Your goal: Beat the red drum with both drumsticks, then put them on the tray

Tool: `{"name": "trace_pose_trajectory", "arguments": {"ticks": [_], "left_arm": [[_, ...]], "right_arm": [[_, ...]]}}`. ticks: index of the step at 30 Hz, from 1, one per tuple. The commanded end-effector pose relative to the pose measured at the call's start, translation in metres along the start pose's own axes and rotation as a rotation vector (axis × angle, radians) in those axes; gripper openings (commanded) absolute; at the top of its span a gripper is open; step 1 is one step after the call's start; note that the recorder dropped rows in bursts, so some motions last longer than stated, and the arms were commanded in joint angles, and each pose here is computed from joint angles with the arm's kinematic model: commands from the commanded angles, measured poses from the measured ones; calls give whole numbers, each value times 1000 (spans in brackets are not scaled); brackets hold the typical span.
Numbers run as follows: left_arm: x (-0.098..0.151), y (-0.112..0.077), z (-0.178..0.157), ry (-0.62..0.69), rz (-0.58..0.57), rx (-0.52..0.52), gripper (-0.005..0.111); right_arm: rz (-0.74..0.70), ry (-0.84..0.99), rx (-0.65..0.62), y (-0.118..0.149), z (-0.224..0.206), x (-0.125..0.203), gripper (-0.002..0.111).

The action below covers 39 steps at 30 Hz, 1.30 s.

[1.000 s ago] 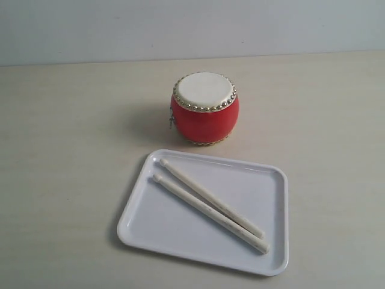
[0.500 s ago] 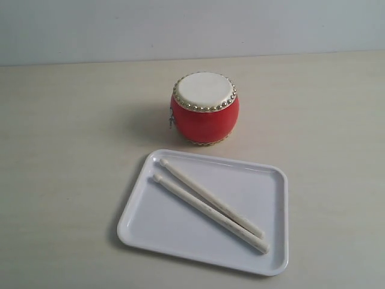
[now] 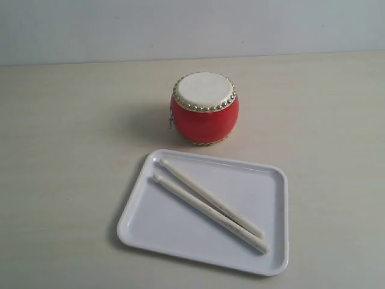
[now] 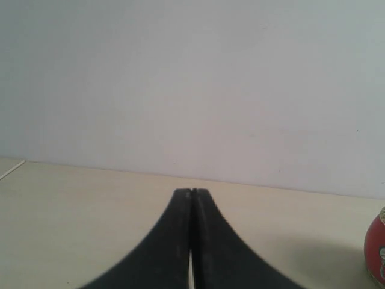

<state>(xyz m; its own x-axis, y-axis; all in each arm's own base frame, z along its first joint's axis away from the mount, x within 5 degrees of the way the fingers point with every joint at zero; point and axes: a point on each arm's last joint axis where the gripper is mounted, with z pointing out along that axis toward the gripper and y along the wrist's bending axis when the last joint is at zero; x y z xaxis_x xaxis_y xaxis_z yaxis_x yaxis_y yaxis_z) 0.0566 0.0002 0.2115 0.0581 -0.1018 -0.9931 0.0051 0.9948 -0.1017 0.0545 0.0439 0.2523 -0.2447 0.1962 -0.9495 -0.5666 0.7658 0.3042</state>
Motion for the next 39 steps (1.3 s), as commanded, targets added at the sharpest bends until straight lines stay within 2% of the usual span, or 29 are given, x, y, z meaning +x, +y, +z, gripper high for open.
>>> {"name": "trace_pose_trajectory", "arguments": {"ticks": [1,11,16,21,26,39], "left_arm": [[1,0,0,0,-16,-4,0],[1,0,0,0,-16,-4,0],[1,0,0,0,-16,-4,0],[1,0,0,0,-16,-4,0],[1,0,0,0,-16,-4,0],[1,0,0,0,-16,-4,0]], "right_arm": [[0,-14,-1,0,0,-1,0],[-17,-34,27,-2,-3,-2,0],[-80,-99,190,-13,-8,-2,0],[-111,-154,414,-30,-15,14,0],[-110,-215,542,-44,-19,36,0],[-130,-256,561,-45,-20,33,0]]}}
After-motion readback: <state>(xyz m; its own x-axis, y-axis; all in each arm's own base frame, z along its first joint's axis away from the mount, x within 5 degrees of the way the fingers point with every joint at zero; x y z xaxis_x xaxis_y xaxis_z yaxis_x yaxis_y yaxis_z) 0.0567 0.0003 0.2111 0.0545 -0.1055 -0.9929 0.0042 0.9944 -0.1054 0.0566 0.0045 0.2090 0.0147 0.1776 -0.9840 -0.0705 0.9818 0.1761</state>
